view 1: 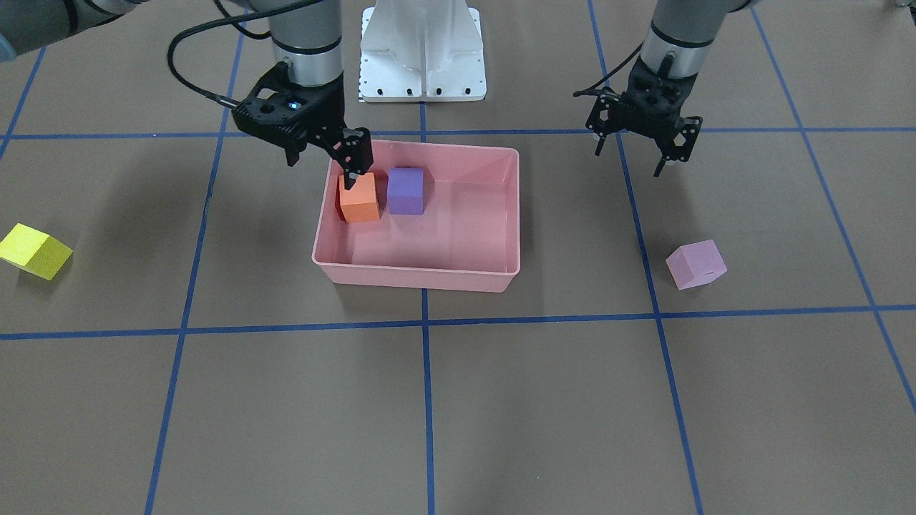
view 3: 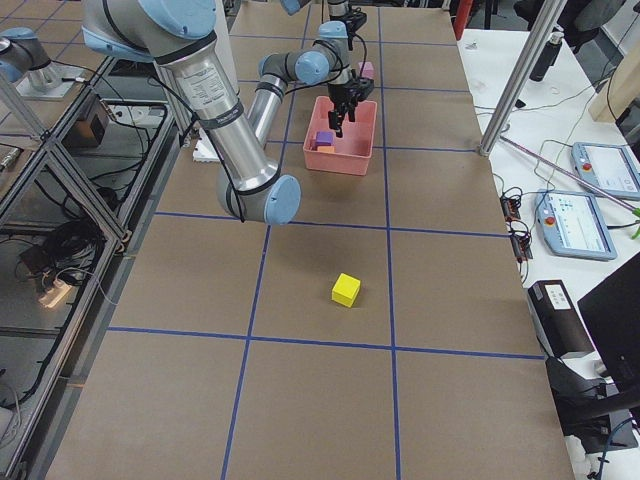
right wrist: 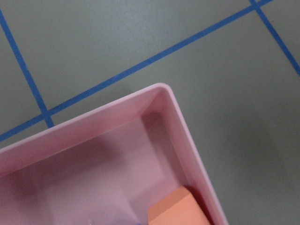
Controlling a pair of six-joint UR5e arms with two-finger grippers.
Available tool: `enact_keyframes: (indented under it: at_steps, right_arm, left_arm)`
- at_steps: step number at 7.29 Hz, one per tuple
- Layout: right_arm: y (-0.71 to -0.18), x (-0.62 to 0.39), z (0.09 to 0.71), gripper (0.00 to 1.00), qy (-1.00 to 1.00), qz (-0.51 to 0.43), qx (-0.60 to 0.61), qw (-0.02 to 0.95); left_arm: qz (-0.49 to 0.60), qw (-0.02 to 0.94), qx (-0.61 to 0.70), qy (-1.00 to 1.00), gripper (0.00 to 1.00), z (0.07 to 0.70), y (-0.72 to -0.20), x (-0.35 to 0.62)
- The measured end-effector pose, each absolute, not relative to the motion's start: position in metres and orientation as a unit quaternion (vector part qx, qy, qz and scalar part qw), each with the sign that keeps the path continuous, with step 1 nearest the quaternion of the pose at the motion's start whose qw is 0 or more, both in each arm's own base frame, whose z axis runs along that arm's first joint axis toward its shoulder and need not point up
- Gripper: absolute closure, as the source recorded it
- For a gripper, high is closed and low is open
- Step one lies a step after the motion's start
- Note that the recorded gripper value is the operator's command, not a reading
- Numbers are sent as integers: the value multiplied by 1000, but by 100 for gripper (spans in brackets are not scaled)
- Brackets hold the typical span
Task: Place blocks into pink bin with both arms
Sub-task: 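Lift the right gripper away from the bin while the left gripper grasps the lilac cube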
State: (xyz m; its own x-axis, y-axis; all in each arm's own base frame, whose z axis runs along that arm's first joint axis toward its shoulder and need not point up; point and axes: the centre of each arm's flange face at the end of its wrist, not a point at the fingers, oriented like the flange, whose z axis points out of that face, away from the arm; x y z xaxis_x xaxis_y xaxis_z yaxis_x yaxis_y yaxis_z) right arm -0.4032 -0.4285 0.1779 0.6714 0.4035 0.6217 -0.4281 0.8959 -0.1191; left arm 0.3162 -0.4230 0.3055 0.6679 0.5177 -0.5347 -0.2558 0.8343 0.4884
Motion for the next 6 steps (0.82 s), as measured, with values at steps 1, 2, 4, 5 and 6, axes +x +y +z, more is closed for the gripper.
enact_keyframes:
  at_steps: [1,2,4,5,6]
  right_arm:
    - [-441,-372,193,0,-335,195,28,921]
    - [-449,-344,209,0,-333,160,41,928]
    - [-460,-306,245,0,-341,111,63,931]
    - [-465,-288,264,0,-346,88,73,931]
    - [-468,-277,277,0,-346,71,80,932]
  left_arm:
    - [223,890,195,347,0,333,-452,313]
    - [220,886,202,354,0,369,-484,308]
    - [208,882,208,367,0,430,-535,282]
    - [198,885,205,368,0,448,-548,266]
    - [184,890,198,368,0,462,-553,254]
